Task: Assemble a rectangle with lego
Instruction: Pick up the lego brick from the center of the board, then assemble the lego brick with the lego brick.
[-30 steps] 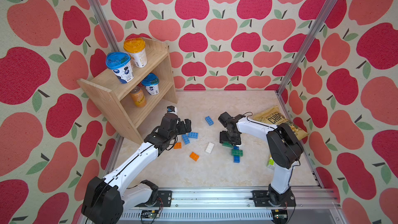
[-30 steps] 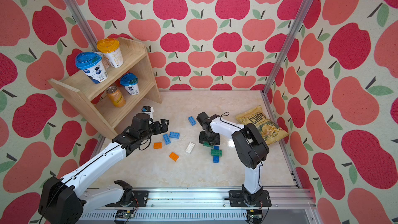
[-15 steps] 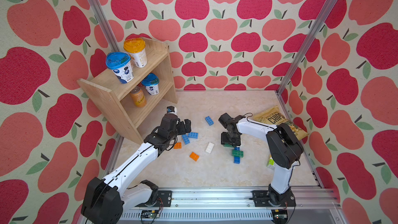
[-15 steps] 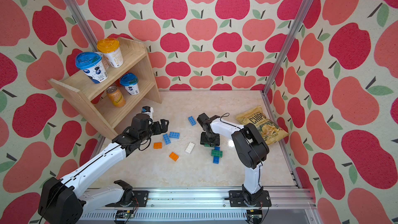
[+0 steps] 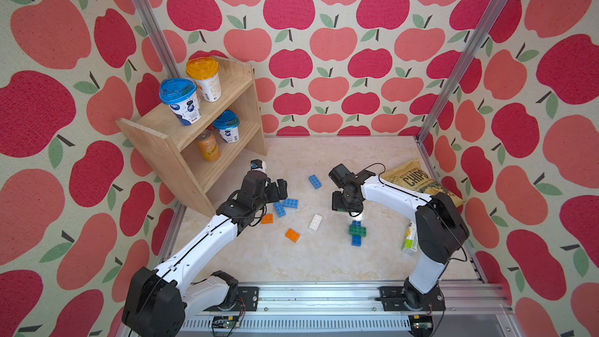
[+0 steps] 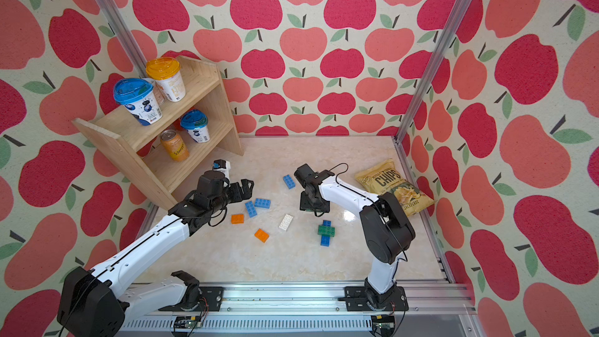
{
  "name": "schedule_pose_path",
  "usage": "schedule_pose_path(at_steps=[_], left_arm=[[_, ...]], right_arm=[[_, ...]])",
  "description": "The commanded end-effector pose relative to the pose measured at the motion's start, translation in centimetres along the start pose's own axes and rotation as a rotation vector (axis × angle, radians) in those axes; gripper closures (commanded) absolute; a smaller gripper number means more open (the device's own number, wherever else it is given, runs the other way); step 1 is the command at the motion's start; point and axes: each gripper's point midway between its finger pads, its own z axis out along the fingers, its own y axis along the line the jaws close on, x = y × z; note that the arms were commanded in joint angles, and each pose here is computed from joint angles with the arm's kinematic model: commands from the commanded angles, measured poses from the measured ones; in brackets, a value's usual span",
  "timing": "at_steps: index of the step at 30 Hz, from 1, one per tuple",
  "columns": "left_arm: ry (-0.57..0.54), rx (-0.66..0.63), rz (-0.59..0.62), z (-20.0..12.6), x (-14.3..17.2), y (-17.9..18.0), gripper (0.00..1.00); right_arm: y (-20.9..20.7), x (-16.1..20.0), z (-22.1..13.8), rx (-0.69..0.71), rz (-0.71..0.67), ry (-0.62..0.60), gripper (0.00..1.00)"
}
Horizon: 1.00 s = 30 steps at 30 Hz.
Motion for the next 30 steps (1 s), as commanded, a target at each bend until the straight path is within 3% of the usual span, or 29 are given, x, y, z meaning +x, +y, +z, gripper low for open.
schedule_pose_path(at_steps=[1, 9, 17, 30], left_arm=[[-0.005, -0.003, 0.010, -0.3, -0.1, 0.2, 0.03], [-0.005, 0.012, 0.004, -0.5, -0.2, -0.1, 0.03], [-0.003, 0.020, -0.005, -0.4, -0.3, -0.3, 0.03], [0.018, 0.025, -0.015, 0.3, 0.0, -0.5, 0.03]], right_arm=[[-1.6, 1.3, -2.3, 0.028, 0.036, -0.029, 0.53], [-4.8, 7.5, -5.4, 0.031, 0.117, -0.017, 0.56], [-5.9, 13.3, -4.7, -0.020, 0.133, 0.107, 0.56], [-5.8, 13.4, -1.7, 0.012, 0.116, 0.177, 0.56]])
